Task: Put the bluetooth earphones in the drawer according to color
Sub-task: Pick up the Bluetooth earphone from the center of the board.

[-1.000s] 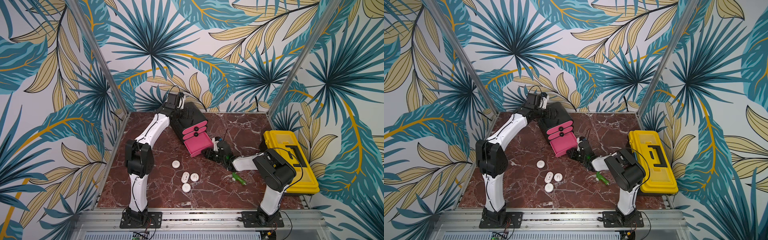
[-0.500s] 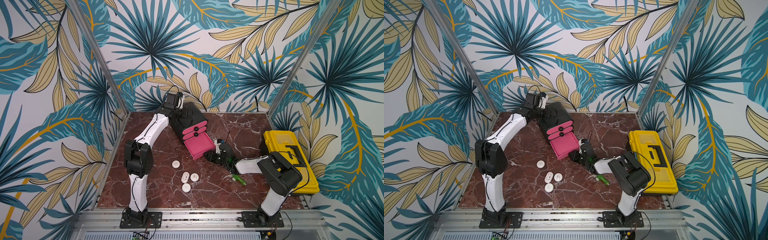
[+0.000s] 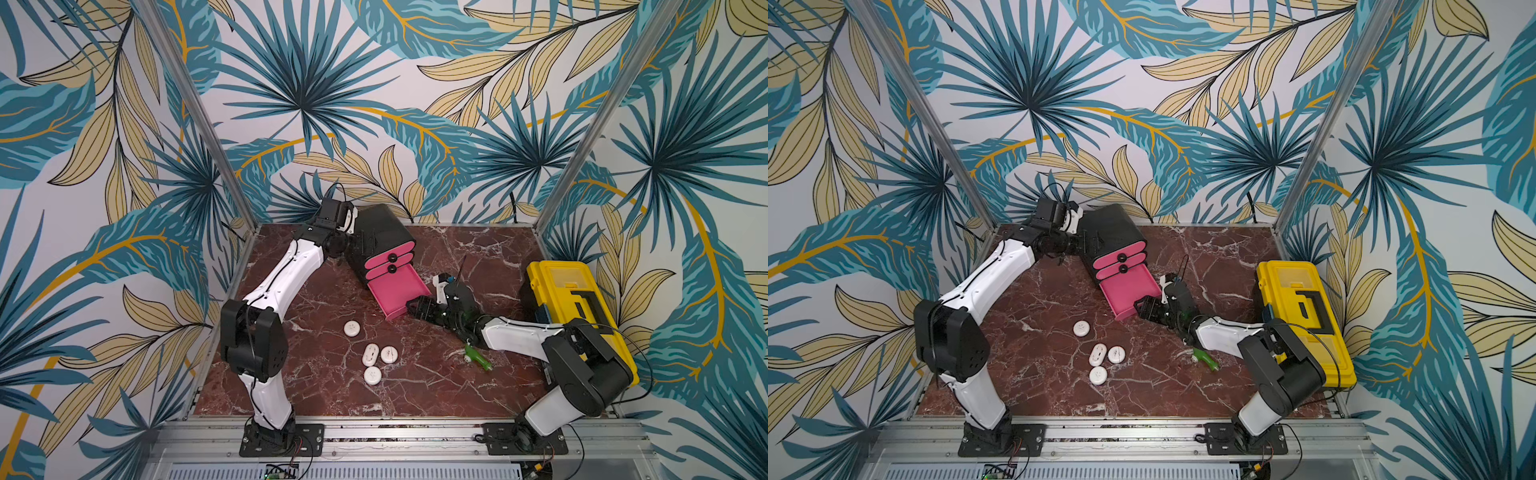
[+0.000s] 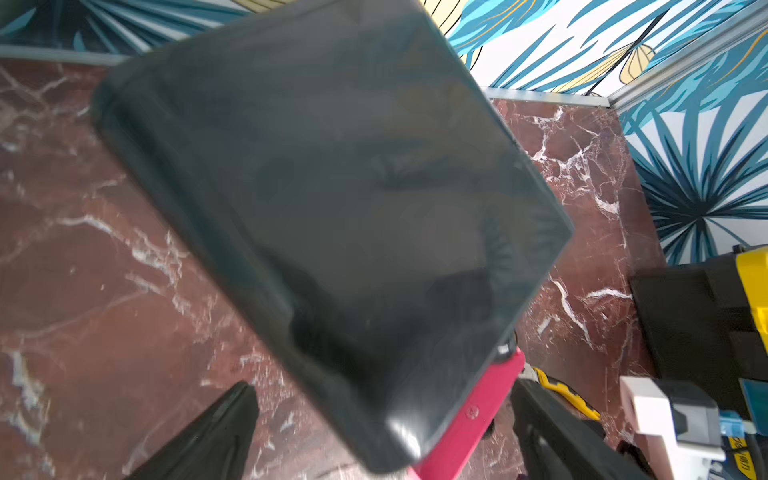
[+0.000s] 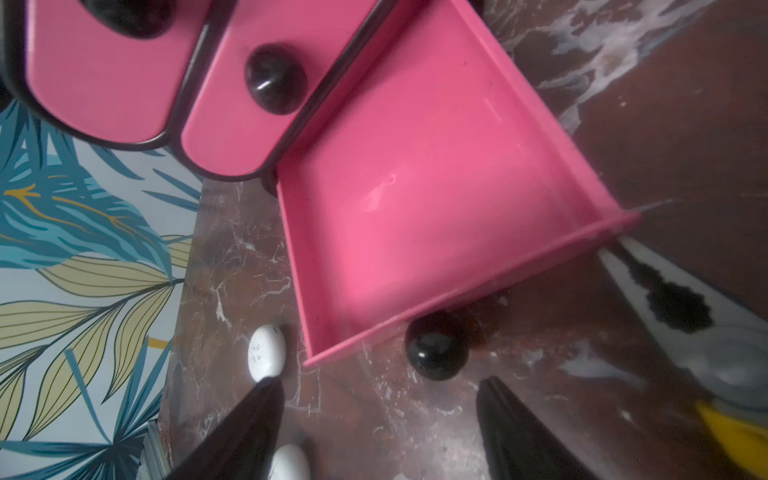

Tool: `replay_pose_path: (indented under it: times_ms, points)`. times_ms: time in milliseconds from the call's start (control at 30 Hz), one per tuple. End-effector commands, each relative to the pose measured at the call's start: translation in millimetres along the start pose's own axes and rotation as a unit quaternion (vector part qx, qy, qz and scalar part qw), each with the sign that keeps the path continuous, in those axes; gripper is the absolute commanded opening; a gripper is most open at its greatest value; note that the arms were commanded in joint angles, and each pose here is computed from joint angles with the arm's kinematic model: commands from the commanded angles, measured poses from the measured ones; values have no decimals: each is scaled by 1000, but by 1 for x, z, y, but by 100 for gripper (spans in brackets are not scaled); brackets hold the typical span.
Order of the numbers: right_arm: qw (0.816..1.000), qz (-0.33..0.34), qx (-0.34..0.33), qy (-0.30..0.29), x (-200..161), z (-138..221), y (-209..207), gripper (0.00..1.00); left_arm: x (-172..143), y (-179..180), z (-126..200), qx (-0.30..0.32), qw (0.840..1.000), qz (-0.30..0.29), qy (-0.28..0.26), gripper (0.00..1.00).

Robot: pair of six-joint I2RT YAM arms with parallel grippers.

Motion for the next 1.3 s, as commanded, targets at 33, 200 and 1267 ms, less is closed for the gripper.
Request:
replay_pose_path:
  times_ms: [33, 200, 1267]
  points:
    - [999, 14, -18, 25, -11, 16, -2, 86, -27, -4, 25, 0, 1000, 21, -5, 100]
    - [998, 31, -36, 34, -19, 35, -9, 96, -62, 0, 43, 23, 999, 30, -4, 100]
    - [989, 108, -97, -23, -25, 95, -32, 100, -213, -1, -6, 80, 975, 82, 188, 98]
Point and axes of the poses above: each gripper's point midway between its finger pads, its own z axis back along the fingers, its own y axis along the line the jaws close on, x = y × z, the point moved 6 cm from there along z, back along the fingers, and after that the axes turned 14 degrees about -z, right-handed, at the moved point
